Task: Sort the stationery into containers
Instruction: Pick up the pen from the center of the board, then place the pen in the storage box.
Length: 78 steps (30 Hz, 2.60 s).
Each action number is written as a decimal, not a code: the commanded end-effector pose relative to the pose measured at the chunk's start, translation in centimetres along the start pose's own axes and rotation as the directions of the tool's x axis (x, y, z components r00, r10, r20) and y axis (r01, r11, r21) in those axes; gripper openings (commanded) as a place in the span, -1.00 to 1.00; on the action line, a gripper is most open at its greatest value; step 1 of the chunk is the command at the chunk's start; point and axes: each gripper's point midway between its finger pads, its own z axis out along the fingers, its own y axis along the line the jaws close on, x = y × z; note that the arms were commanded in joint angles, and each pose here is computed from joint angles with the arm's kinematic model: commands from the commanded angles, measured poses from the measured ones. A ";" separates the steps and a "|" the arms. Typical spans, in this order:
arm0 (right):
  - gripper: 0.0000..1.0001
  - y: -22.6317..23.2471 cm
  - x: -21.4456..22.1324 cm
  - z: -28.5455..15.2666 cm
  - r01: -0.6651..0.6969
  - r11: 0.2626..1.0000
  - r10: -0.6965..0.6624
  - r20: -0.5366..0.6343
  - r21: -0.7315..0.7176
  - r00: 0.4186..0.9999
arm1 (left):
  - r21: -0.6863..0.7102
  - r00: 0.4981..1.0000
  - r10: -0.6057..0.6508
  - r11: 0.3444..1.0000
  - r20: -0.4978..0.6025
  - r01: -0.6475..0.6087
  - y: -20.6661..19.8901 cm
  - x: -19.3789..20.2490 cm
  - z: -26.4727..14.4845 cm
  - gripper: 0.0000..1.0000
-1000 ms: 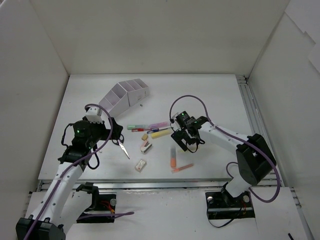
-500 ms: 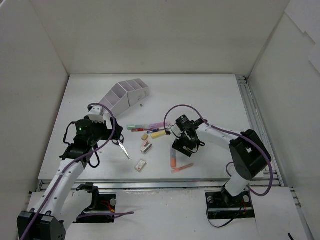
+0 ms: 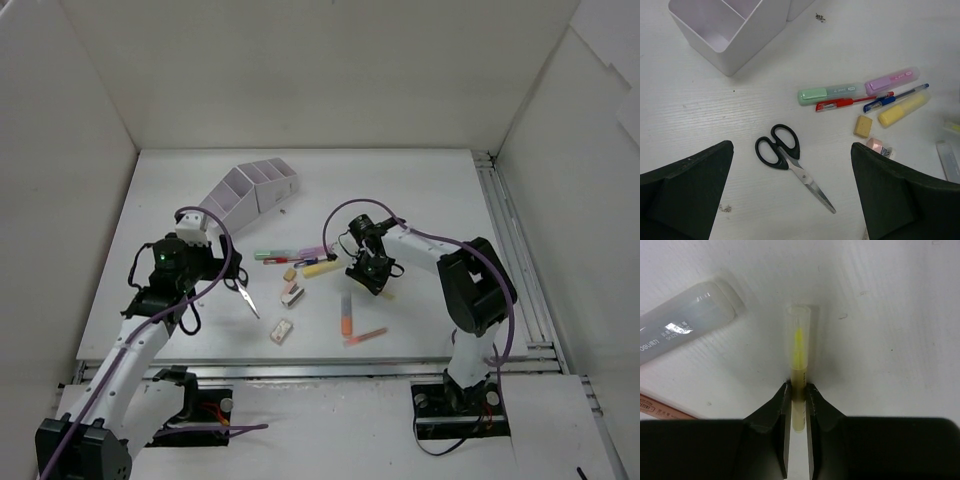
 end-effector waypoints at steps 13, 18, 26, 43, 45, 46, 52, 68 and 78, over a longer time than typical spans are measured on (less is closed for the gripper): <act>-1.00 0.3 -8.7 -11.5 -0.081 0.993 0.020 0.567 0.083 0.823 | 0.296 0.984 -0.016 0.955 0.175 -0.037 -6.8 -7.9 0.3 0.99; -1.00 2.2 -13.8 -14.3 -0.085 0.994 0.007 0.730 0.070 0.683 | 0.500 0.974 -0.045 0.863 0.224 -0.075 -12.3 -10.0 -0.7 0.99; -1.00 5.4 -20.3 -17.6 -0.009 0.997 0.070 0.900 -0.073 0.430 | 0.594 0.963 -0.054 0.796 0.263 -0.117 -16.3 -10.9 -1.8 0.99; -1.00 8.3 -23.3 -20.7 0.107 0.985 0.097 0.952 -0.133 0.290 | 0.596 0.971 -0.063 0.798 0.228 -0.088 -18.2 -9.9 1.2 -0.34; -1.00 7.8 -23.4 -20.9 0.079 0.989 0.100 0.956 -0.127 0.277 | 0.595 0.972 -0.067 0.800 0.225 -0.082 -18.2 -9.9 1.3 -0.59; -1.00 7.7 -23.6 -21.3 0.078 0.989 0.098 0.960 -0.122 0.261 | 0.595 0.973 -0.065 0.800 0.223 -0.083 -18.2 -9.8 1.4 -0.62; -0.65 6.5 -24.2 -22.0 0.010 0.992 0.123 0.965 -0.129 0.233 | 0.603 0.969 -0.061 0.791 0.241 -0.101 -18.4 -10.1 1.2 -1.00; 0.96 -0.2 -18.3 -24.1 -0.388 0.889 0.291 0.954 -0.243 0.069 | 0.170 0.835 0.067 0.967 0.546 -0.189 -6.4 -20.2 2.5 -1.00; 0.96 -3.5 -11.9 -20.5 -0.624 0.761 0.362 0.913 -0.175 0.186 | 0.142 0.819 0.095 0.967 0.566 -0.210 0.2 -25.0 11.4 -1.00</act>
